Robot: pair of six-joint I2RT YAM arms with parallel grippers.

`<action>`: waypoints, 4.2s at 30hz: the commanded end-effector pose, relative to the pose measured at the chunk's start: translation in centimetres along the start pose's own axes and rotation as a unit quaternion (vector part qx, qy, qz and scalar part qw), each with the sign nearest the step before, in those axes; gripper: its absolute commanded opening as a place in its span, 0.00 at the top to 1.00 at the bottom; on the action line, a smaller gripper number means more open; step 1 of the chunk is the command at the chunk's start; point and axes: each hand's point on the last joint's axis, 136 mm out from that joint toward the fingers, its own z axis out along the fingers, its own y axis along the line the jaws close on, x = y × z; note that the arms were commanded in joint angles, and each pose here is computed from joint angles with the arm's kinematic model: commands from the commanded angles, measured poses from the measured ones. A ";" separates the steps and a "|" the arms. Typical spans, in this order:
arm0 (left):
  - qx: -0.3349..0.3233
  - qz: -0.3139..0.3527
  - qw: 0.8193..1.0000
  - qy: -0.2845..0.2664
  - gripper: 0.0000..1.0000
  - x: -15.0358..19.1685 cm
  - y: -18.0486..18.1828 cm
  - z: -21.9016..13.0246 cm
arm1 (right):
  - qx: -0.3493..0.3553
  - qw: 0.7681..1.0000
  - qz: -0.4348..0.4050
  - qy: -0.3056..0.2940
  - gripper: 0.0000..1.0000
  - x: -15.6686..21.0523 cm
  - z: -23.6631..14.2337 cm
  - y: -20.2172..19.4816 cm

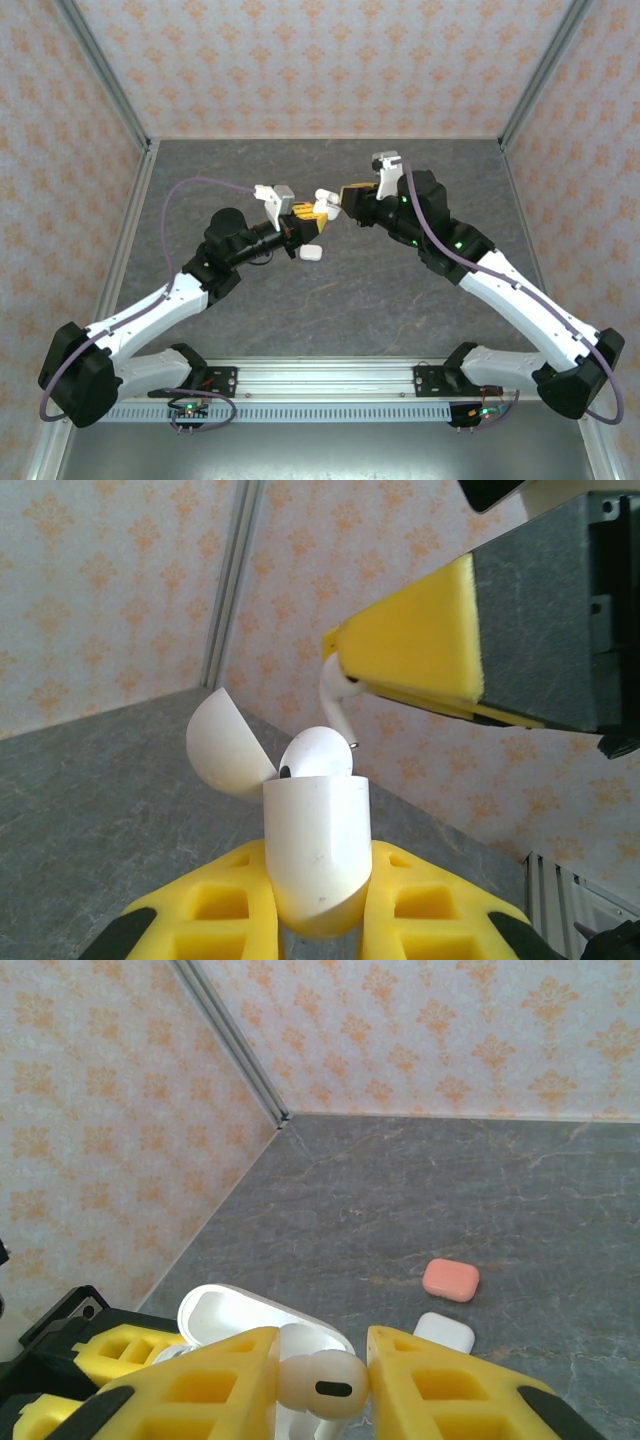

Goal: Insert the wireless bluetooth earbuds into the charging case

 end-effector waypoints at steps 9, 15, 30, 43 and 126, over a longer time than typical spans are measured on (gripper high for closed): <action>0.017 0.017 0.999 -0.026 1.00 -1.7 -1.2 0.0 | -0.032 0.999 0.014 0.000 0.72 -0.1 0.6 1.6; 0.016 0.017 0.999 -0.025 1.00 -1.7 -1.1 0.0 | -0.026 0.999 0.018 0.015 0.72 1.1 1.2 1.2; 0.010 0.018 0.999 -0.029 1.00 -1.8 -1.0 -0.1 | -0.022 0.998 0.025 0.045 0.72 2.8 1.1 1.0; 0.013 0.019 0.999 -0.031 1.00 -1.9 -1.1 -0.1 | -0.041 0.996 0.060 0.056 0.65 2.6 0.2 1.9; -0.033 -0.066 0.997 0.036 1.00 2.0 0.0 -0.4 | -0.029 0.999 0.022 -0.027 0.01 -0.7 -4.4 -2.0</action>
